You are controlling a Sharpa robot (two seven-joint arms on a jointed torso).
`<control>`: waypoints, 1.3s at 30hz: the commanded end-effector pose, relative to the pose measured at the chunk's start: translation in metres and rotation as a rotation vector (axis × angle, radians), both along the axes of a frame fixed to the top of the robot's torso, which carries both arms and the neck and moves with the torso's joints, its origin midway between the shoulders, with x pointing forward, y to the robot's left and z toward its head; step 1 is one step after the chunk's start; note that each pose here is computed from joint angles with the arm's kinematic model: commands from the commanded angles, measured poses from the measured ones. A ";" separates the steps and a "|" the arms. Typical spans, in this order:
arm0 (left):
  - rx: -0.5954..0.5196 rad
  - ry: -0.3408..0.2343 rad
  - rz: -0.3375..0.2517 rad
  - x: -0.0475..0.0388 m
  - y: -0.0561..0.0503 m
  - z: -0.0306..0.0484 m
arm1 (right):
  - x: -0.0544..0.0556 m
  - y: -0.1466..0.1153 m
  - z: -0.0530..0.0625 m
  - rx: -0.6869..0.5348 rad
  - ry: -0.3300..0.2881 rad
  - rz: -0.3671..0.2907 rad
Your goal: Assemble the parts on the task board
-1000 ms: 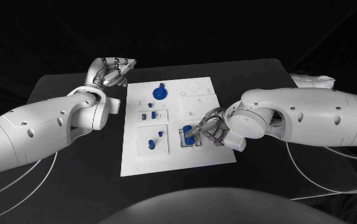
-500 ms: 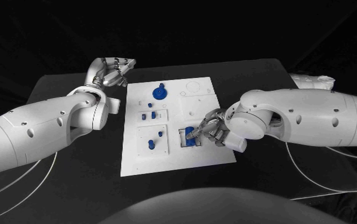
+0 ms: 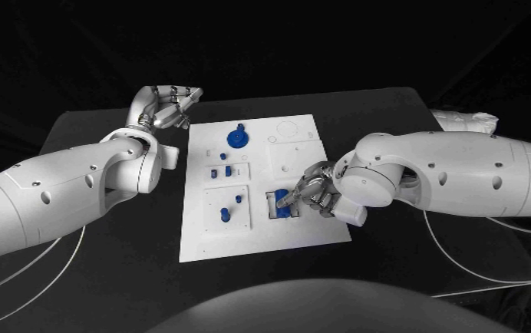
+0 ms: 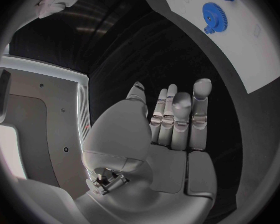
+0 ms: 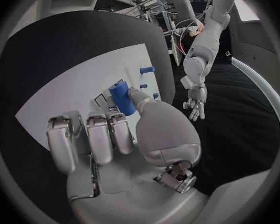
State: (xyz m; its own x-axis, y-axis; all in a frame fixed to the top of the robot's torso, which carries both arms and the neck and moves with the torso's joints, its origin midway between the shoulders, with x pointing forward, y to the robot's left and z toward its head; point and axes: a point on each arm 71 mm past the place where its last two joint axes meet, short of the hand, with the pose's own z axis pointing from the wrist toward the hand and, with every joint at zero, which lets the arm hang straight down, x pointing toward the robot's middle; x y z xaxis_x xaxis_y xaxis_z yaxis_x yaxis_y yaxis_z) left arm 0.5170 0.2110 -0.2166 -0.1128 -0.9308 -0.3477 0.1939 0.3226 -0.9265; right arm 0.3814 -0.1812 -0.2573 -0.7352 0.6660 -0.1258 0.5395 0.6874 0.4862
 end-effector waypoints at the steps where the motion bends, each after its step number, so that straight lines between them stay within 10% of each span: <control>1: -0.003 -0.003 -0.020 -0.0003 -0.003 0.0008 | -0.002 0.001 -0.002 -0.013 0.009 0.025; 39: -0.004 0.001 -0.024 0.0000 -0.004 0.0005 | -0.003 0.004 -0.002 0.004 0.006 0.031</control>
